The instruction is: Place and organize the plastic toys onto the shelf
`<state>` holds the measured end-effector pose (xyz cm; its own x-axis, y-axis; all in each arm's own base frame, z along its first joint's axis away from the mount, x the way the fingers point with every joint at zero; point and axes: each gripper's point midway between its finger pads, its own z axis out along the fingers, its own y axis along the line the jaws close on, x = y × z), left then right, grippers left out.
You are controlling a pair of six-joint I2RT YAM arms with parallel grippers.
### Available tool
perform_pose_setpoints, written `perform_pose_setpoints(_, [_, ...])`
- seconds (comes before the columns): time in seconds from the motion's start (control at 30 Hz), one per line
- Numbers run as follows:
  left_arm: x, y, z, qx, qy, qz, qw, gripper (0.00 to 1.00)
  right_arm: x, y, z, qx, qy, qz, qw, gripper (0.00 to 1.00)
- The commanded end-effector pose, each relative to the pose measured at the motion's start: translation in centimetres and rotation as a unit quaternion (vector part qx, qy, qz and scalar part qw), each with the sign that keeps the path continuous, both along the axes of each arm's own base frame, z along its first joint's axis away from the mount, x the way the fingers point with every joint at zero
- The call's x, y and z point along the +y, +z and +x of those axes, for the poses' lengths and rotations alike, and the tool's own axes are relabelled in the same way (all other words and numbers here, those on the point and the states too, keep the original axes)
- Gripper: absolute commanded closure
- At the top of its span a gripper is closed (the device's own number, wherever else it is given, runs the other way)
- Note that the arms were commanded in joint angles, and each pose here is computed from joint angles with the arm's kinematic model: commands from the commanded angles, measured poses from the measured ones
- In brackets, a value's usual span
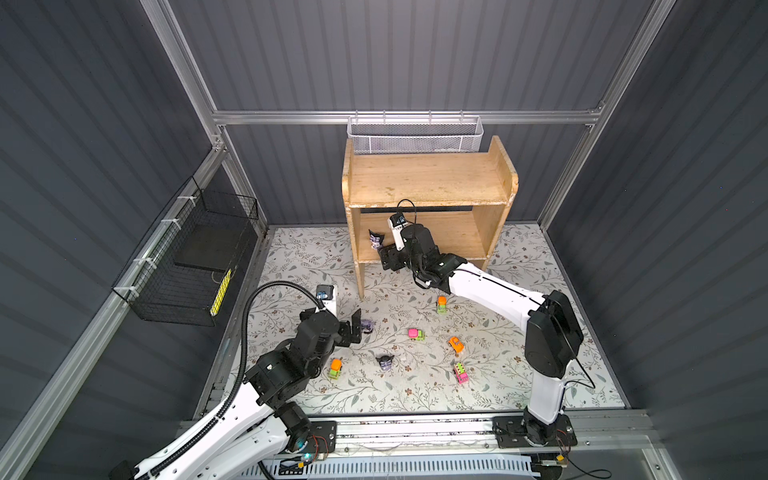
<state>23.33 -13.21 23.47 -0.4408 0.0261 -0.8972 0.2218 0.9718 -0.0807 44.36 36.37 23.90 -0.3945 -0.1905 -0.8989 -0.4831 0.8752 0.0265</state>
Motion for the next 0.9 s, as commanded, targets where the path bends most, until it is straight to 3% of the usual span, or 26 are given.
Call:
perform_pose_setpoints(0.0, [0.3,0.9,0.0,-0.005,0.006,-0.003,1.0,0.0,-0.2,-1.7,0.8,0.017,-0.014,-0.007,1.0,0.11])
perform_pose_setpoints(0.87, [0.4,0.8,-0.2,-0.002,0.006,-0.005,1.0,0.0,-1.7,-1.4,0.7,0.02,-0.02,-0.001,1.0,0.11])
